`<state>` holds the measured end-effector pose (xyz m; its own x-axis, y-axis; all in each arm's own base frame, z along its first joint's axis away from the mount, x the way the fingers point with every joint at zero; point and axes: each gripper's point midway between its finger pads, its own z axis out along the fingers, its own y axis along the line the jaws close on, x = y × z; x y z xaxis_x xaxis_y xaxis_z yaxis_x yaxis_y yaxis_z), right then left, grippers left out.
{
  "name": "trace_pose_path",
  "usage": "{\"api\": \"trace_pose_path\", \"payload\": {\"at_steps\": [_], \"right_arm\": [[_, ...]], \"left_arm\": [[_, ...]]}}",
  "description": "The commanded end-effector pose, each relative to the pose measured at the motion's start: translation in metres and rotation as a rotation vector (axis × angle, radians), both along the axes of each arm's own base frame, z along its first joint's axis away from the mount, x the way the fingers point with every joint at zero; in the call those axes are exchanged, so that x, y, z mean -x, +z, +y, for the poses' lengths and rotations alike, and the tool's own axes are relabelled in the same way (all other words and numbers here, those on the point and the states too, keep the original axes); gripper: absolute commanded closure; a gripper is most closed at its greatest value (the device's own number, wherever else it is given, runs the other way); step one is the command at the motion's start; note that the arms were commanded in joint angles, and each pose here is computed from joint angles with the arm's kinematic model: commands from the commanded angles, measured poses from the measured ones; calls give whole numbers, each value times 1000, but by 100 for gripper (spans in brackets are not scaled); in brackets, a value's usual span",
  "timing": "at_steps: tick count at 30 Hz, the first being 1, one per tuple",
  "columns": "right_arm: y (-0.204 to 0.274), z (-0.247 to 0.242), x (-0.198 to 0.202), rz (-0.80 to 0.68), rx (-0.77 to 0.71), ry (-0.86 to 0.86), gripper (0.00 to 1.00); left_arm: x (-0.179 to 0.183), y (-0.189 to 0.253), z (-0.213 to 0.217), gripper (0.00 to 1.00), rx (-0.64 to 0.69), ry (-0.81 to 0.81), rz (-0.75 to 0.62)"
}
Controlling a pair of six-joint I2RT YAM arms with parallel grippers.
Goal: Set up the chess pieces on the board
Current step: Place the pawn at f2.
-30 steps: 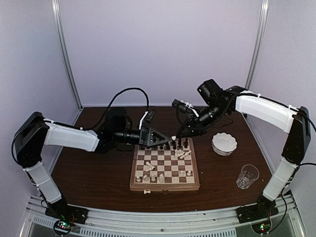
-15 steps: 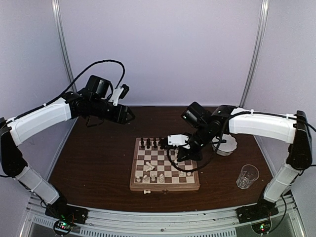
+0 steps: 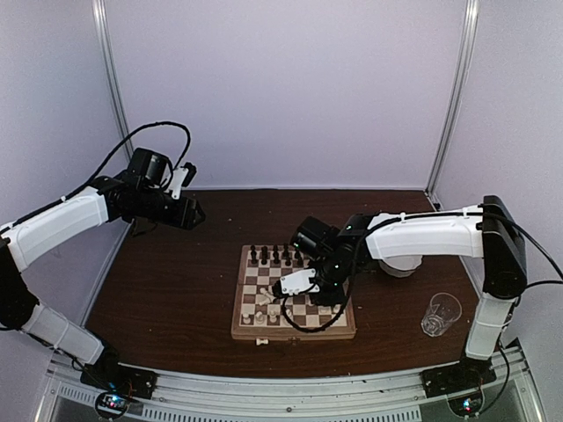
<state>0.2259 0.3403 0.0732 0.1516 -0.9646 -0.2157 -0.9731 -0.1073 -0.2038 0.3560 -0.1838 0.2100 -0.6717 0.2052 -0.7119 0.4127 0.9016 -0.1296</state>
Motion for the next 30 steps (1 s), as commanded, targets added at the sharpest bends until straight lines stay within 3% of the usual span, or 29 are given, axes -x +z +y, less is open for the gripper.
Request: {"api": "trace_pose_path", "payload": {"at_steps": [1,26,30], "right_arm": [[4,5,-5,-46,22,17,93],[-8,5,8,-11,65,52,90],[-8,8,7,-13,62,48,82]], "left_arm": [[-3,19,-1,42,21,-8,-67],[-3,15,-3,42,37,-14,-45],[-3,14,-4,42,40,-17,-43]]}}
